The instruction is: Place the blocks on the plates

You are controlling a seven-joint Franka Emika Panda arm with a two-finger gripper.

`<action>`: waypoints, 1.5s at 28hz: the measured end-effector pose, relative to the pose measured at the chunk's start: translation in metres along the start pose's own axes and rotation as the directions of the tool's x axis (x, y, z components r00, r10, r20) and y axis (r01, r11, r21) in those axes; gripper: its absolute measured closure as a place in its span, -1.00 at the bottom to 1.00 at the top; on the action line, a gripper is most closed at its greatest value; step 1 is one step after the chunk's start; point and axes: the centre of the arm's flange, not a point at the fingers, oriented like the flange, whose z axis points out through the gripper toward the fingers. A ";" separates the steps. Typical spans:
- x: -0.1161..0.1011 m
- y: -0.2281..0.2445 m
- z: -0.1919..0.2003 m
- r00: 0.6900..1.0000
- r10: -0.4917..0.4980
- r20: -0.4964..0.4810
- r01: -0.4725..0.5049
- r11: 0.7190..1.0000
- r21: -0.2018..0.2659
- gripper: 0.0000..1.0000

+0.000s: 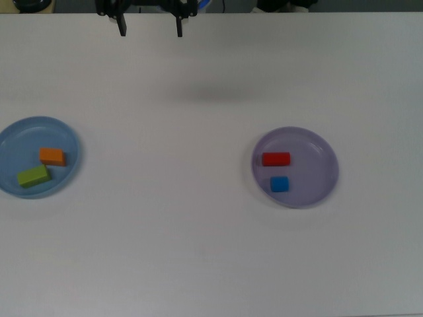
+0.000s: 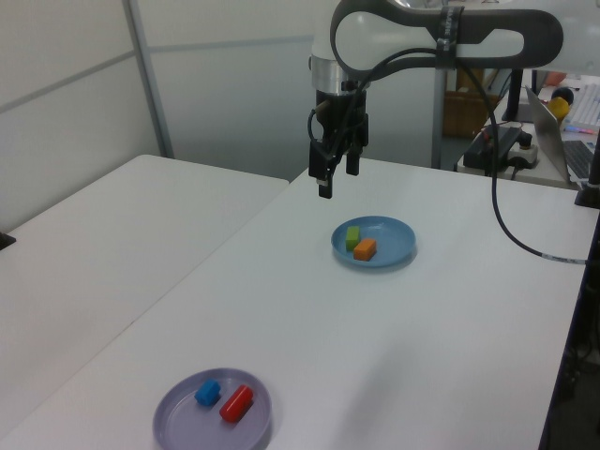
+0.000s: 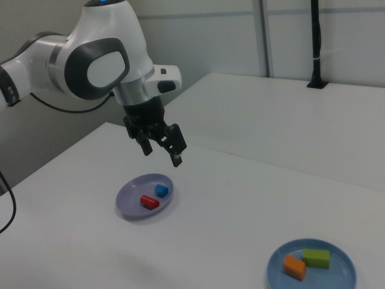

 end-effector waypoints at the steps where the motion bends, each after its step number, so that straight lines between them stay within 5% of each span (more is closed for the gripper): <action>1: 0.000 0.000 0.000 1.000 -0.005 0.002 0.005 1.000 0.000 -1.00; 42: -0.003 -0.043 0.003 0.995 -0.096 0.019 0.096 0.995 0.020 -1.00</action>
